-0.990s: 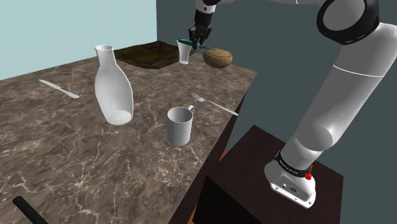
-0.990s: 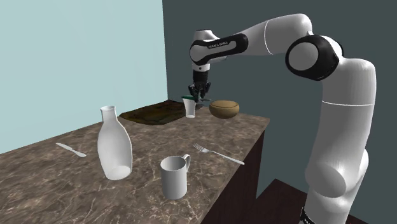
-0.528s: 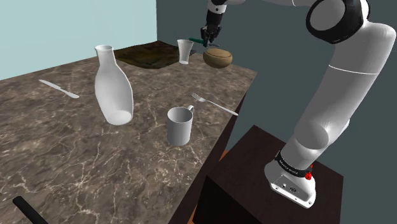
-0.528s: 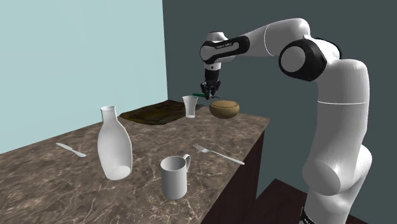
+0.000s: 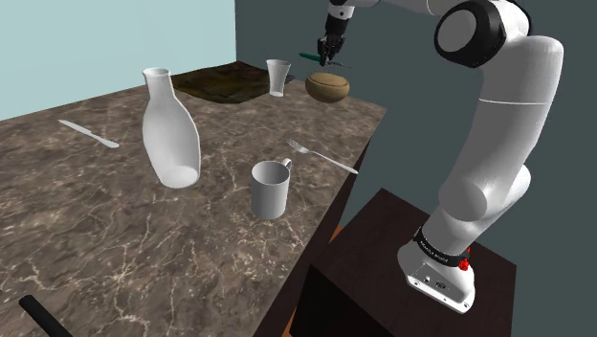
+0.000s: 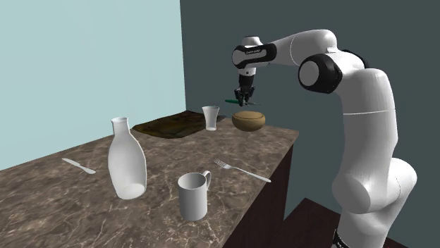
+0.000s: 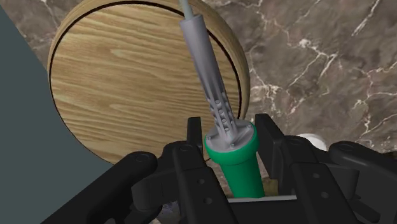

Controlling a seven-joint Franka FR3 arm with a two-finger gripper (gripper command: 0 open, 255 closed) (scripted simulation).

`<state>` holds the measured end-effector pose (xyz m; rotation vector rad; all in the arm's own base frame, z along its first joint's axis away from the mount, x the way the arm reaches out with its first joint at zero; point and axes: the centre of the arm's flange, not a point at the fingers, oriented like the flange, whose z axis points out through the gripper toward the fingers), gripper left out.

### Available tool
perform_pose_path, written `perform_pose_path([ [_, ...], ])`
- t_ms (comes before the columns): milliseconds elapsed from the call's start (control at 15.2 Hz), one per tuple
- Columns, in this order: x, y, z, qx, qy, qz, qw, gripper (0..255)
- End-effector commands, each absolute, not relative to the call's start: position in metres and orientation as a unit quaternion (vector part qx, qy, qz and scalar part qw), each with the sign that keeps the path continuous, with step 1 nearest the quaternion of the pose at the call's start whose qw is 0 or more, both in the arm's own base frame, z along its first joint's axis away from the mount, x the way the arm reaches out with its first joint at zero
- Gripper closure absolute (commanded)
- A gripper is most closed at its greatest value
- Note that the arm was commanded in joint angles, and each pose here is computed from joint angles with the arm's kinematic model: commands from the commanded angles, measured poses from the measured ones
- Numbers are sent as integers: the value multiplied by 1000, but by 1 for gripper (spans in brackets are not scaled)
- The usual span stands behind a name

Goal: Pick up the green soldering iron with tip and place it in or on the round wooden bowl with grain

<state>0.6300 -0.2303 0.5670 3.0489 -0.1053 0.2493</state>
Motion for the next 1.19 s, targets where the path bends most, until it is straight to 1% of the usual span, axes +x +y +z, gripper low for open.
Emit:
perform_pose_path([
  [0, 631, -257, 566, 995, -34, 81, 40, 255],
  [264, 635, -309, 566, 995, -34, 81, 40, 255],
  [1122, 635, -309, 496, 995, -34, 81, 40, 255],
])
